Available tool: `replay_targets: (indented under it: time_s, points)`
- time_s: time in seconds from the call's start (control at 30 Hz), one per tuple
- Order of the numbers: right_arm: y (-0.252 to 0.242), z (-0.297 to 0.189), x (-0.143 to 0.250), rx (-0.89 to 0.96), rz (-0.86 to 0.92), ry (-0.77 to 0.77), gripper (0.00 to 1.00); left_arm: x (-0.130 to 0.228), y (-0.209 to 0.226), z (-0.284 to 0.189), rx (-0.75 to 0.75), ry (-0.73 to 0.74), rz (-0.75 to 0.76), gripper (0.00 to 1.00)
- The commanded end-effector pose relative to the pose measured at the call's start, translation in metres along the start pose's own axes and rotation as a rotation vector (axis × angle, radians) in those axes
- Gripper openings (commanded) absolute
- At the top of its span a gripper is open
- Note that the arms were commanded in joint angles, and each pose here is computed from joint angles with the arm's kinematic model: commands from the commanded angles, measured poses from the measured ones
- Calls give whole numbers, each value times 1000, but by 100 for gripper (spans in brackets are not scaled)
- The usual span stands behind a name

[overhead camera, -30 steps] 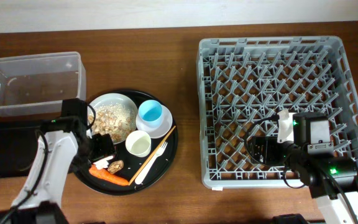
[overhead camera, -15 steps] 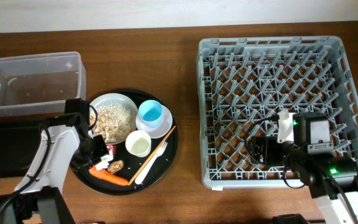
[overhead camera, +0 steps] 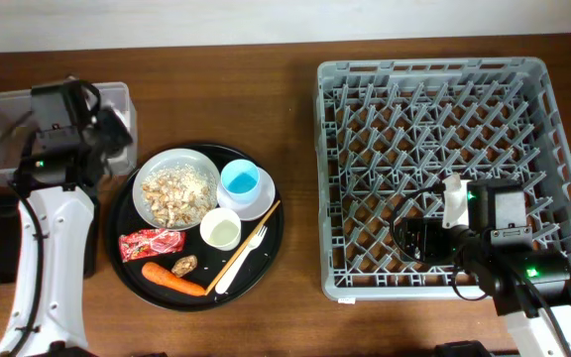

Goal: Sort waste into correct bins and load items into the dishwasher rack
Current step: 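Carry the tissue over the clear plastic bin and release it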

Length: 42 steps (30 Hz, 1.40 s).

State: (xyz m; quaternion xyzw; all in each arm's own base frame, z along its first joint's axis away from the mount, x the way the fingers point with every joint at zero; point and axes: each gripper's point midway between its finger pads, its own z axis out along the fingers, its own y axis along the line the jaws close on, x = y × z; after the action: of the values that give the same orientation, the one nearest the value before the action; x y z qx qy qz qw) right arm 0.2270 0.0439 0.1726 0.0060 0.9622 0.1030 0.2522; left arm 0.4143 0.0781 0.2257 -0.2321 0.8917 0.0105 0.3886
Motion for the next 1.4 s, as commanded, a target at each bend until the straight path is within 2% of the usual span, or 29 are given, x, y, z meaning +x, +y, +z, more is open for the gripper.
replay_targets:
  time_s: [0.0, 0.17, 0.2, 0.23, 0.27, 0.3, 0.4, 0.47, 0.53, 0.57, 0.63, 0.7, 0.83, 0.93, 1.07, 1.13, 1.23, 1.3, 1.37]
  points:
    - [4, -5, -7, -10, -5, -22, 99, -32, 25, 22, -110, -118, -32, 0]
    - [4, -5, -6, -11, -4, -21, 99, -20, 61, 91, -181, -69, -75, 0]
    - [4, -5, -5, -11, -3, -17, 99, -14, 69, 101, -194, -47, -83, 6]
    - [4, -5, -4, -10, -2, -13, 99, -9, 75, 108, -195, -28, -90, 35]
    - [3, -5, -3, -9, -2, -9, 99, -9, 73, 109, -177, -24, -93, 59]
    - [3, -5, -3, -9, -2, -7, 98, -13, 70, 106, -163, -32, -94, 63]
    - [3, -5, 0, -7, 0, 4, 99, -34, 57, 85, -100, -80, -97, 65]
    - [3, -5, 1, -6, 1, 10, 99, -26, 42, 63, -21, -22, -97, 65]
    - [3, -5, 0, -7, 0, 4, 99, 22, 19, 35, 120, 197, -113, 66]
    - [3, -5, 0, -6, 0, 4, 99, 54, 16, 19, 136, 338, -131, 73]
    - [3, -5, 0, -7, 0, 4, 99, 117, 37, -8, 19, 609, -153, 83]
    - [3, -5, 0, -7, 0, 4, 99, 157, 59, -23, -98, 755, -135, 86]
    - [3, -5, 0, -7, 0, 4, 99, 217, 79, -21, -162, 892, -108, 86]
    - [3, -5, 0, -7, 0, 4, 99, 248, 86, 2, -183, 860, -170, 86]
    - [3, -5, 0, -7, 0, 4, 99, 254, 83, 25, -137, 781, -187, 85]
    - [3, -5, 0, -7, 0, 5, 99, 250, 82, 30, -129, 755, -186, 77]
    - [3, -5, 0, -7, 1, 5, 99, 241, 80, 37, -115, 711, -184, 51]
    - [3, -5, 0, -7, 1, 5, 99, 237, 79, 41, -108, 689, -183, 22]
    - [3, -5, 0, -7, 1, 5, 99, 236, 79, 42, -106, 681, -183, 6]
